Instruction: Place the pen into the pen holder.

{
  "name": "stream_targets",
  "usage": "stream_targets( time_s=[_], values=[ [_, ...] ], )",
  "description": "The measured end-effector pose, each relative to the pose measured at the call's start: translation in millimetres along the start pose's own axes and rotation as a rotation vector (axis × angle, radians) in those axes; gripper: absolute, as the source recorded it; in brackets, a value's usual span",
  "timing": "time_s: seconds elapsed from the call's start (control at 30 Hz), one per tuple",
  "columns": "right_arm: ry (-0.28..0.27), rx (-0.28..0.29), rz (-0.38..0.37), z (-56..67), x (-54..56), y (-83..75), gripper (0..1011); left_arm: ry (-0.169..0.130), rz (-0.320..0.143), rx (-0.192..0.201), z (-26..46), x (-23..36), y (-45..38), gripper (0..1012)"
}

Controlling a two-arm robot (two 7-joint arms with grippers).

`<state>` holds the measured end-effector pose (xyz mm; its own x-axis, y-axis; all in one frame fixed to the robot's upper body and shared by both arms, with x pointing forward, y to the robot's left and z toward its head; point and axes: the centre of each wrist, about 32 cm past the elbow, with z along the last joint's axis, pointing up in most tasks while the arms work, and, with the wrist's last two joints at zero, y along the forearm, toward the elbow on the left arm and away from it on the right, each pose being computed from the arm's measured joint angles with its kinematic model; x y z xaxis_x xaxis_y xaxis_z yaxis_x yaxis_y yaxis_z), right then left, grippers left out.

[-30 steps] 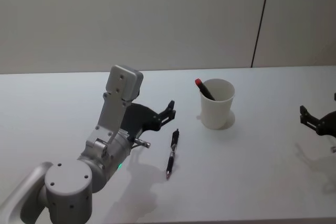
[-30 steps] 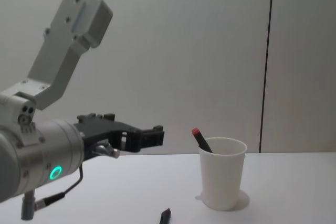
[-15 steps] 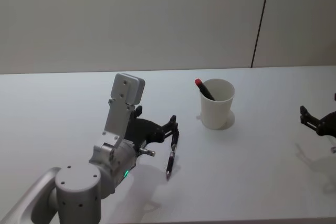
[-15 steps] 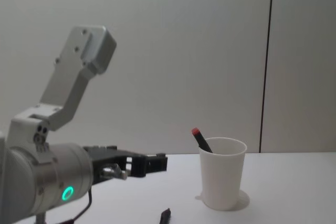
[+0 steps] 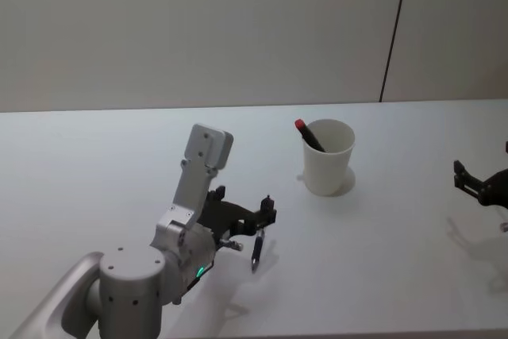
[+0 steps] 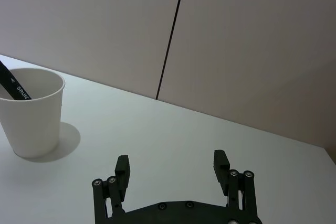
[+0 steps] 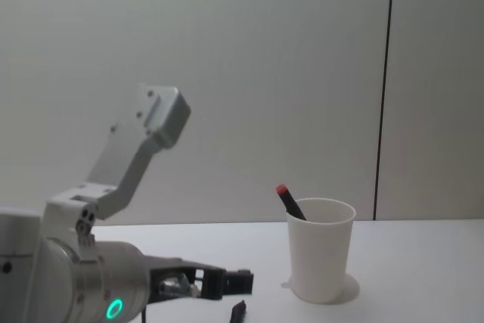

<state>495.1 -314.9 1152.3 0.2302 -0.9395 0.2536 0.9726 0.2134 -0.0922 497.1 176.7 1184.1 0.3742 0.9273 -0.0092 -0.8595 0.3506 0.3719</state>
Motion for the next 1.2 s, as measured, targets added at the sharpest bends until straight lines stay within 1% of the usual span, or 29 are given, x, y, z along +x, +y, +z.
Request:
stream_targets(
  time_s=[0.07, 0.1, 0.2, 0.23, 0.33, 0.43, 0.53, 0.7, 0.73, 0.83, 1.2],
  values=[
    [0.000, 0.000, 0.000, 0.0, 0.0, 0.0, 1001, -0.003, -0.003, 0.015, -0.2, -0.1, -1.4, 1004],
    [0.000, 0.000, 0.000, 0.0, 0.0, 0.0, 1001, -0.006, -0.007, 0.030, -0.5, -0.3, -2.7, 1004],
    [0.000, 0.000, 0.000, 0.0, 0.0, 0.0, 1001, -0.012, -0.013, 0.055, -1.1, -0.6, -4.6, 1004],
    [0.000, 0.000, 0.000, 0.0, 0.0, 0.0, 1001, -0.016, -0.017, 0.069, -1.5, -0.9, -6.1, 1004],
    [0.000, 0.000, 0.000, 0.0, 0.0, 0.0, 1001, -0.025, -0.023, 0.093, -2.1, -1.5, -8.2, 1004],
    [0.000, 0.000, 0.000, 0.0, 0.0, 0.0, 1001, -0.042, -0.030, 0.128, -3.2, -2.5, -11.4, 1004],
    [0.000, 0.000, 0.000, 0.0, 0.0, 0.0, 1001, -0.056, -0.034, 0.155, -4.3, -3.3, -14.2, 1004],
    [0.000, 0.000, 0.000, 0.0, 0.0, 0.0, 1001, -0.073, -0.037, 0.187, -6.3, -4.3, -18.2, 1004],
    [0.000, 0.000, 0.000, 0.0, 0.0, 0.0, 1001, -0.073, -0.037, 0.187, -6.3, -4.3, -18.2, 1004],
    [0.000, 0.000, 0.000, 0.0, 0.0, 0.0, 1001, -0.081, -0.037, 0.204, -8.0, -5.0, -21.1, 1004],
    [0.000, 0.000, 0.000, 0.0, 0.0, 0.0, 1001, -0.098, -0.034, 0.232, -10.5, -6.4, -27.4, 1004]
  ],
)
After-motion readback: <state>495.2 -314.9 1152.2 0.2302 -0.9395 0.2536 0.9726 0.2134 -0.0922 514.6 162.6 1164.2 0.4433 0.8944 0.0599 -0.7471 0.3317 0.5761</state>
